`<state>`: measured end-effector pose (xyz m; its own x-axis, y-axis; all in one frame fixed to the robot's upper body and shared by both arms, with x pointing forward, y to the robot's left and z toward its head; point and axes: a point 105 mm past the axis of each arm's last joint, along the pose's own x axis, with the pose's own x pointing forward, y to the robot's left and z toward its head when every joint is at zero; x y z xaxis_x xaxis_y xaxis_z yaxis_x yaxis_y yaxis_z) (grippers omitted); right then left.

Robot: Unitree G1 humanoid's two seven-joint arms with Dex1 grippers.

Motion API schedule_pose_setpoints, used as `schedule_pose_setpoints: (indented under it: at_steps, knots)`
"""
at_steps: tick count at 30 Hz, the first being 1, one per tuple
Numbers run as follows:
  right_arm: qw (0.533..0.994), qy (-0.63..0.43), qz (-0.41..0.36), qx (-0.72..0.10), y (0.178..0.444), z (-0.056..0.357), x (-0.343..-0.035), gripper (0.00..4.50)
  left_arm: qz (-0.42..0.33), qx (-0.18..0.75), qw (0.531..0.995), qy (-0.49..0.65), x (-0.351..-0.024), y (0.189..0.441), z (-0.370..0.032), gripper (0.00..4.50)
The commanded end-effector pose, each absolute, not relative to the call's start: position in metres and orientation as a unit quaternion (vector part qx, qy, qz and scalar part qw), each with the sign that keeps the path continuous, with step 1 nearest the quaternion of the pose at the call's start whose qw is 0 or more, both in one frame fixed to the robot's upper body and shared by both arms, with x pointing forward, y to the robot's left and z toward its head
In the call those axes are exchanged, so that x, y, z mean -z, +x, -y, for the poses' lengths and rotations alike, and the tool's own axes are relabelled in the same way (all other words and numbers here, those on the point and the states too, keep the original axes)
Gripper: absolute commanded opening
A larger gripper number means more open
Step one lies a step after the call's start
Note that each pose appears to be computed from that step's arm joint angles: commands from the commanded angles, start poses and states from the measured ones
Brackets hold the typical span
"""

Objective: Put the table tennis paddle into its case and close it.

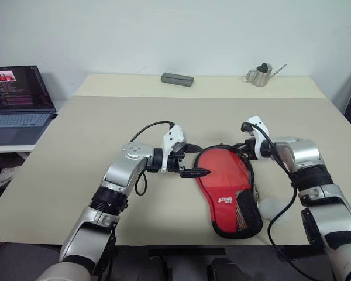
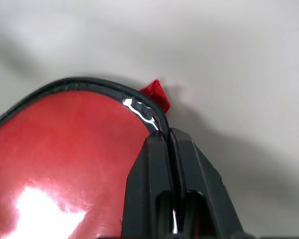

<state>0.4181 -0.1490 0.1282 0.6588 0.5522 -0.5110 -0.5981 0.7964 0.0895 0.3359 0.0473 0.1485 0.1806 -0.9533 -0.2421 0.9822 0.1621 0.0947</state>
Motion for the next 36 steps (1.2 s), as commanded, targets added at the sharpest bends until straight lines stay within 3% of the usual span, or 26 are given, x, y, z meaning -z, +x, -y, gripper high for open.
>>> schedule_pose_setpoints:
  at_steps: [1,7,15,36]
  knots:
    - [0.92,-0.054,-0.217,-0.322,0.431,0.138,-0.158,0.01,-0.04,0.643,0.756,0.12,-0.159,0.332,-0.044,4.5]
    - [0.921,-0.054,-0.215,-0.321,0.437,0.13,-0.159,0.01,-0.04,0.644,0.755,0.118,-0.158,0.33,-0.042,4.5]
    - [0.921,-0.073,-0.257,-0.285,0.435,0.151,-0.135,0.01,-0.04,0.645,0.755,0.115,-0.157,0.329,-0.041,4.5]
    - [0.922,-0.088,-0.279,-0.255,0.427,0.184,-0.134,0.01,-0.041,0.651,0.749,0.119,-0.155,0.328,-0.037,4.5]
